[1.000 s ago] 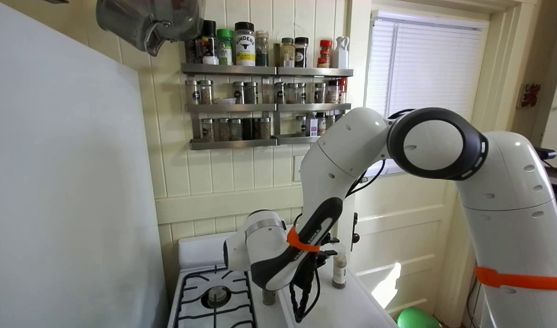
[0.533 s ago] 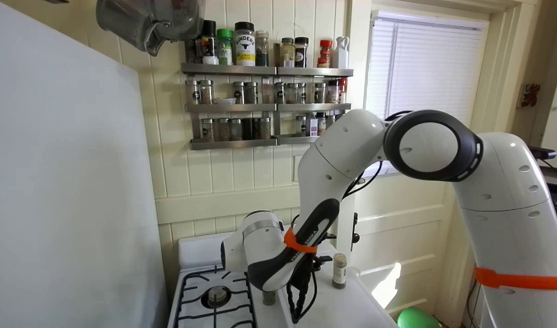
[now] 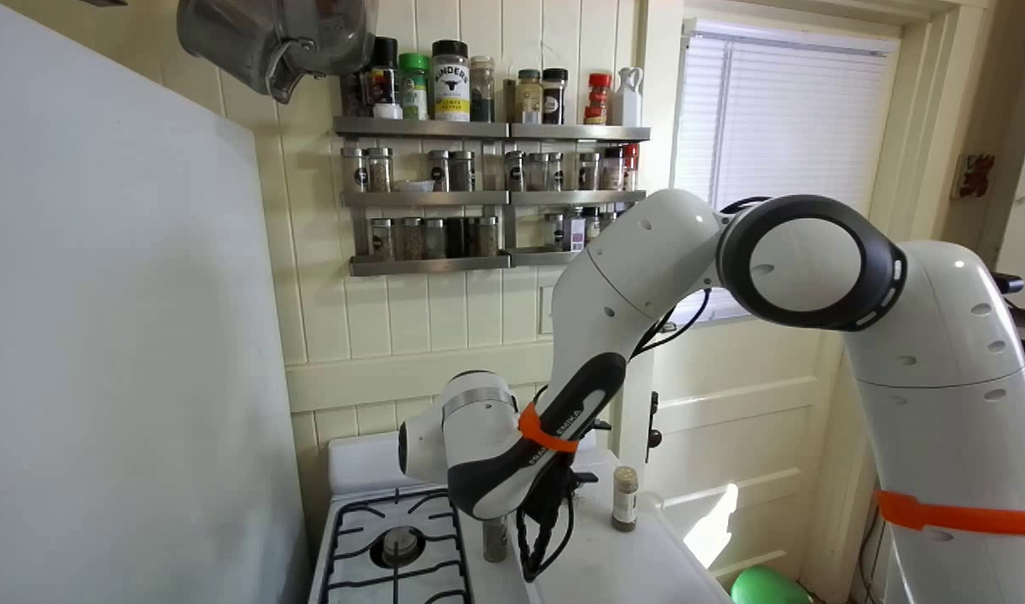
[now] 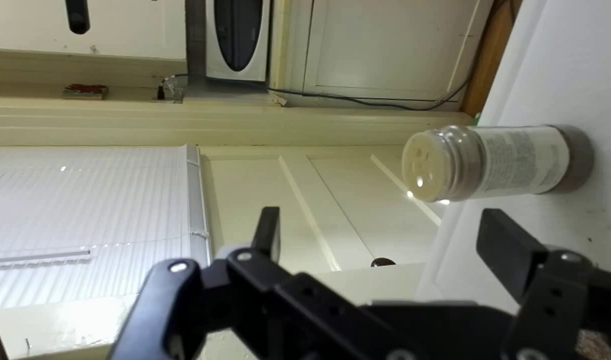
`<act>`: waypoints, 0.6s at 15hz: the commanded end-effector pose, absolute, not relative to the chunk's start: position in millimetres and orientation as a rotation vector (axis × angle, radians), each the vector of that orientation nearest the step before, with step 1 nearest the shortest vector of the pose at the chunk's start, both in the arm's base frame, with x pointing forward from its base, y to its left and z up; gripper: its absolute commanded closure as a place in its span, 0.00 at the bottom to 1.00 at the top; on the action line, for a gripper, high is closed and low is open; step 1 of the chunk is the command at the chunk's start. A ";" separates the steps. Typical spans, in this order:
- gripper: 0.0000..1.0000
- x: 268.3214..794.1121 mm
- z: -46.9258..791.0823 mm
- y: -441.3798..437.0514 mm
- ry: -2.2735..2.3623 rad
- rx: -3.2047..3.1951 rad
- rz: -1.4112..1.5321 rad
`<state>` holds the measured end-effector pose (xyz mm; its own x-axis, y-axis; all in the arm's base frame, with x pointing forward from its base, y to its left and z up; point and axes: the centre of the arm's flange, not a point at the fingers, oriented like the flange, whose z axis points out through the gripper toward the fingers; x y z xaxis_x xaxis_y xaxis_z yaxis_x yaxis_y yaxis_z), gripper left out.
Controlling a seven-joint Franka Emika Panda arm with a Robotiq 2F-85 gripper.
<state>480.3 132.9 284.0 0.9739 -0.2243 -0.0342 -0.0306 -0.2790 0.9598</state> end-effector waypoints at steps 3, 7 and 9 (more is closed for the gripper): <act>0.00 451.4 338.9 134.5 -0.323 2.079 -0.093; 0.00 428.1 376.1 120.1 -0.456 2.207 0.006; 0.00 419.4 390.2 105.8 -0.513 2.258 0.082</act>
